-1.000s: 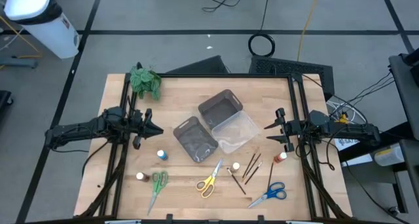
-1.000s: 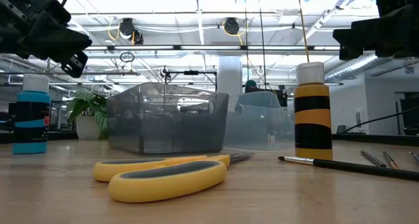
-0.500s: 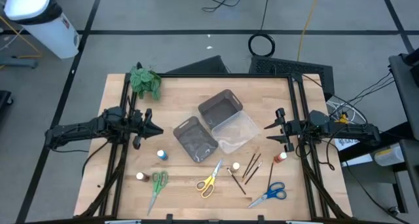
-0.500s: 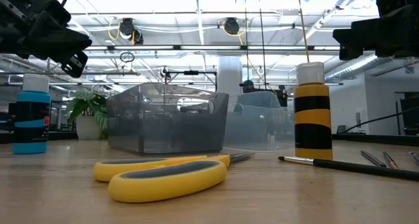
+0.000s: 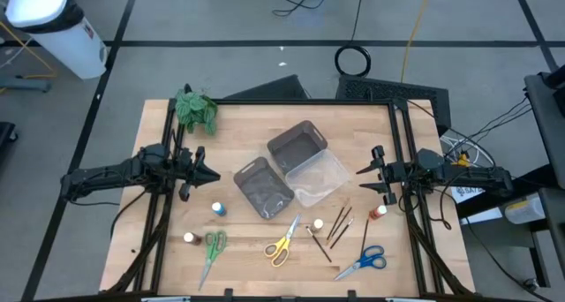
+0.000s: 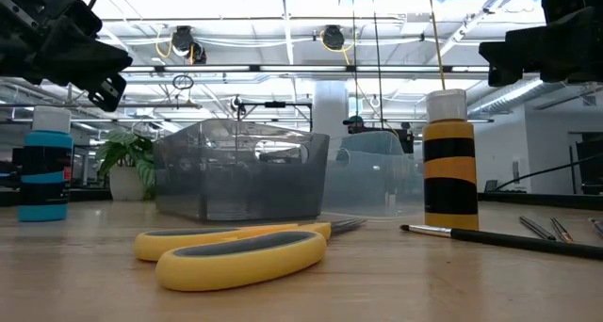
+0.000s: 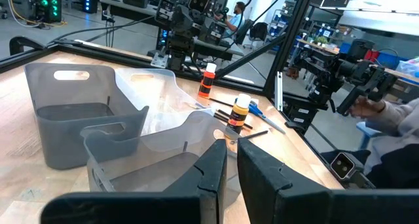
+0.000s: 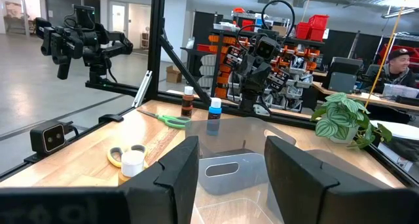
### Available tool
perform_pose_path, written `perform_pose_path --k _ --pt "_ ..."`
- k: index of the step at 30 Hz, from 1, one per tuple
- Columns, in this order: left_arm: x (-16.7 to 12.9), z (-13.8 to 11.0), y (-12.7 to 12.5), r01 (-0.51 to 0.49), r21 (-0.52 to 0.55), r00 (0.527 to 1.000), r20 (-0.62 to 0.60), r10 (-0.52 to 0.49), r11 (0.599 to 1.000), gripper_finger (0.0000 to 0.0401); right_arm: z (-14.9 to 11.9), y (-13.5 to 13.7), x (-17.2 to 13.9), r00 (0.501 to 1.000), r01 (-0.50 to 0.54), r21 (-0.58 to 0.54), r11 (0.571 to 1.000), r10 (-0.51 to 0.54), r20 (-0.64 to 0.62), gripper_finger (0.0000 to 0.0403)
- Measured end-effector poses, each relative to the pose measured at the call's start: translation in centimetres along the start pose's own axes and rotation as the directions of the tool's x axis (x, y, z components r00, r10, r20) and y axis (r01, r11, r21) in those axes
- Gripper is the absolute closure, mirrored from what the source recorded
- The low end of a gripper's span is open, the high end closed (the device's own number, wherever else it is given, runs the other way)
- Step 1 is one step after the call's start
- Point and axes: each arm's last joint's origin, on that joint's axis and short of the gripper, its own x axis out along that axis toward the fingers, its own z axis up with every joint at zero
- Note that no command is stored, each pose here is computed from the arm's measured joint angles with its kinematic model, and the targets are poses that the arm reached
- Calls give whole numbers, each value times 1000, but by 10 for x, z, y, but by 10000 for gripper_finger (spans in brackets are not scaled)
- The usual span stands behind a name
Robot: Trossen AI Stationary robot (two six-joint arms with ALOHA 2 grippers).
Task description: Pick & Place Paint Supplies
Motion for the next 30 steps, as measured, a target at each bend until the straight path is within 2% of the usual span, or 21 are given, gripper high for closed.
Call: perform_pose_path --k 6,9,15,19,22,27,30 --pt "0 0 0 0 0 1000 0 0 1000 354 1 0 0 1000 4 -27 1000 -4 8 243" --pt "0 0 0 0 -1 1000 -1 0 1000 354 6 -1 0 998 15 -130 991 -7 65 243" --pt "0 0 0 0 -1 1000 -1 0 1000 354 18 -2 -2 983 44 -163 986 -13 182 243" --pt "0 0 0 1 0 1000 0 -1 1000 354 26 0 -3 964 -32 -17 999 35 263 243" --pt "0 0 0 0 -1 1000 -1 0 1000 354 30 -1 -5 952 -65 99 993 32 305 243" --pt "0 0 0 0 0 1000 0 0 1000 354 35 -1 -6 936 -101 180 978 32 351 243" --pt "0 0 0 0 0 1000 0 0 1000 354 35 -1 -6 934 -131 265 955 30 355 243"
